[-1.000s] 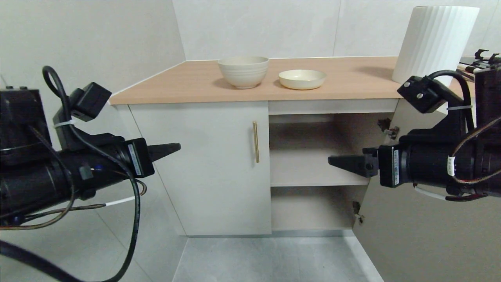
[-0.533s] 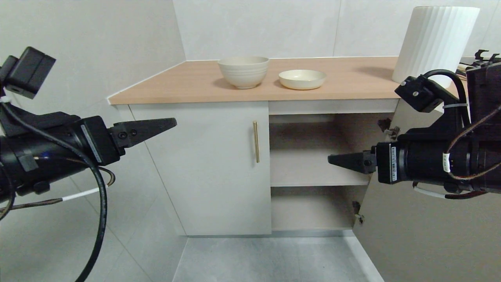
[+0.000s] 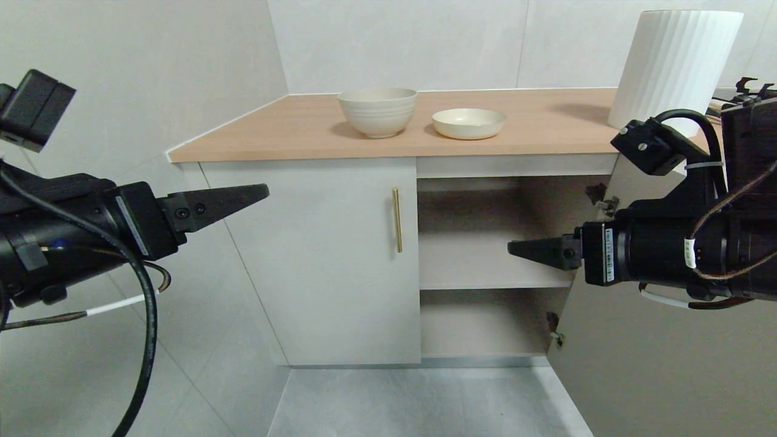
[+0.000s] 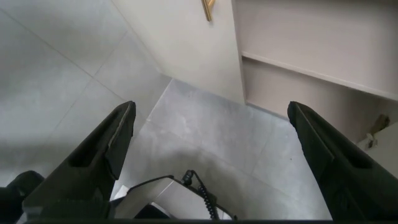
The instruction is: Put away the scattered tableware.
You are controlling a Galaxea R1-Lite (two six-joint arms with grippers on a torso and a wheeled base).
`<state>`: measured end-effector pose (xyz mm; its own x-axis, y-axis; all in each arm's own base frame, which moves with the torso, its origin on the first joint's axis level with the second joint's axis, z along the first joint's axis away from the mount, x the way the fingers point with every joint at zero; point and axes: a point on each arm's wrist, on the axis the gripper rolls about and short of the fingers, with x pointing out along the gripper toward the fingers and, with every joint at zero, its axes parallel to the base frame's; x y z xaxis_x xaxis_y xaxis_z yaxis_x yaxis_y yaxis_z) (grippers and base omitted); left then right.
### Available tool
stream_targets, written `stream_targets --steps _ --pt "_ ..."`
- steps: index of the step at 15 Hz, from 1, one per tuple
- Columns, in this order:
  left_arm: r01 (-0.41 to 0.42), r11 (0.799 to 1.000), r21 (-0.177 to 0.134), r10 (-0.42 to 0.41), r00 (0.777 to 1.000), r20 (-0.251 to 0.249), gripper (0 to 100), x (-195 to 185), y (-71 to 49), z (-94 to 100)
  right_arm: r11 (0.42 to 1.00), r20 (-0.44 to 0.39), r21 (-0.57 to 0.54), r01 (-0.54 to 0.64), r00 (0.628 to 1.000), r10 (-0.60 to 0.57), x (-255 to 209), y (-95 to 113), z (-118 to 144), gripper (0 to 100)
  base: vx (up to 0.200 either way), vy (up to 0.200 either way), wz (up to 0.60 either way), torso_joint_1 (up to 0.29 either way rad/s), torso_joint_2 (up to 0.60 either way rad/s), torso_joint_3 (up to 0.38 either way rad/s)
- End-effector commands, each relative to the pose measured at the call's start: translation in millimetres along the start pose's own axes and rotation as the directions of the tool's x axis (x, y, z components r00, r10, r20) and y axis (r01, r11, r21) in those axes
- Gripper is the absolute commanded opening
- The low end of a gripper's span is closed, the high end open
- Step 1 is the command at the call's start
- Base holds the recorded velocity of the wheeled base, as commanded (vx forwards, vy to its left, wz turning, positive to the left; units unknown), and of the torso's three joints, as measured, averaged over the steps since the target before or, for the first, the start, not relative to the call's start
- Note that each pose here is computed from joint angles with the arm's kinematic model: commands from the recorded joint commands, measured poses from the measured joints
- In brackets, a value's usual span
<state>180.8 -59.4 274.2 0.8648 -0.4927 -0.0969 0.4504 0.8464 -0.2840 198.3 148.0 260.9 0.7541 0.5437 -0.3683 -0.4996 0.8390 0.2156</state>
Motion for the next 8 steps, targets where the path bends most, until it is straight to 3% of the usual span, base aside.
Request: stream_targets --steps 1,8 --pt "0.0 1.0 0.0 0.0 1.0 -0.002 100 0.4 0.1 -0.2 1.0 -0.002 0.0 0.0 1.0 0.0 0.7 0.0 -0.4 100 0.2 0.0 0.0 -0.007 0.01 -0.007" --pt "-0.004 1.0 -0.004 0.004 1.0 -0.016 100 2.2 1.0 -2.0 1.0 0.004 0.0 -0.001 1.0 0.001 -2.4 0.1 0.5 100 0.2 0.0 0.0 0.001 0.0 0.003"
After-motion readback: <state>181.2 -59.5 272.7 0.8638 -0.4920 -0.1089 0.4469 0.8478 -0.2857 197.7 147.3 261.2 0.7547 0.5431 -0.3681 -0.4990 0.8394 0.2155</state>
